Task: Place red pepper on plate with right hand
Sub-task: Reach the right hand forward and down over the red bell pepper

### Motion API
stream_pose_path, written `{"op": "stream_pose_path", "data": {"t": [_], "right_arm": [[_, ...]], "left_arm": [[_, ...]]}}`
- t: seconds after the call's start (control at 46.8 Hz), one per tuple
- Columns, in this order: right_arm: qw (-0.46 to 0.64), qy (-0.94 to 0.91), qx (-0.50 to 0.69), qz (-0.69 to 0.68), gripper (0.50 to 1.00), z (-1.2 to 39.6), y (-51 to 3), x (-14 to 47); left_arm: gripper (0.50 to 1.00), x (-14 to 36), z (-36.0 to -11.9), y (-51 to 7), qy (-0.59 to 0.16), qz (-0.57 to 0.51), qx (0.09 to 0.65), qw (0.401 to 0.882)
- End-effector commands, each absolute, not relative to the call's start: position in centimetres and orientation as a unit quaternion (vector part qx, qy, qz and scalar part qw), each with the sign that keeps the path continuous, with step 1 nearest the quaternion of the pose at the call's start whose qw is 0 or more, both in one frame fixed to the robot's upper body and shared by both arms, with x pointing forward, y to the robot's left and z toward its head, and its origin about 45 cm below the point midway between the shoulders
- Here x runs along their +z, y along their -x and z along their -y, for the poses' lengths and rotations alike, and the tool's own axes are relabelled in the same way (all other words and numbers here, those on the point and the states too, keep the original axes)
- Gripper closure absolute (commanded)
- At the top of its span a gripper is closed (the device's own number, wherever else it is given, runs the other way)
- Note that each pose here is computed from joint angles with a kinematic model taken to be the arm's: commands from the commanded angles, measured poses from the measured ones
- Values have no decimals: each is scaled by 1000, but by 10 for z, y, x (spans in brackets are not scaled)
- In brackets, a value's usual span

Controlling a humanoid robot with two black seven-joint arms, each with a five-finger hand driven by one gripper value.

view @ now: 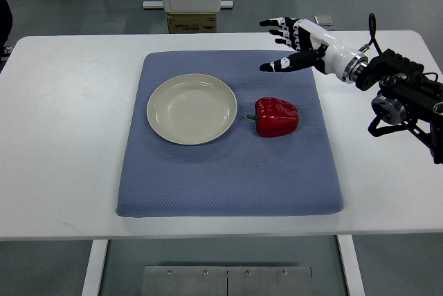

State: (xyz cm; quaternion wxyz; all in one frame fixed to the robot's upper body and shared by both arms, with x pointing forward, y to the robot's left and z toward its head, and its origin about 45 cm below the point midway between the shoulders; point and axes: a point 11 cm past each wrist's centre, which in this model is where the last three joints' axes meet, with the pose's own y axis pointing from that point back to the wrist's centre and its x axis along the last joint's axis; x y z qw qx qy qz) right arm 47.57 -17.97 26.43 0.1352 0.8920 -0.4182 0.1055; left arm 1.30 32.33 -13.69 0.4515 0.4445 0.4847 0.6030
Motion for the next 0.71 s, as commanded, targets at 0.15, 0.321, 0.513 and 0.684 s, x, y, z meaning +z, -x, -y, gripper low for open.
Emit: {"op": "stream_pose_path", "data": {"t": [0.15,0.321,0.513,0.684], "right_arm": [[221,-892,178,352,509,173,-465,246],[258,-888,205,321,509,173,-460,236],[276,-888,231,287,511,169,-457,237],[284,-886,238,280,513,179,-456,243]], "left_arm": [[500,-137,-323,-13,-445,-485,603,451],[500,-137,-323,-13,-444,-484,603,452],[500,-137,-323,-13,-444,-484,603,452],[500,-137,-323,-13,-445,-485,603,451]]}}
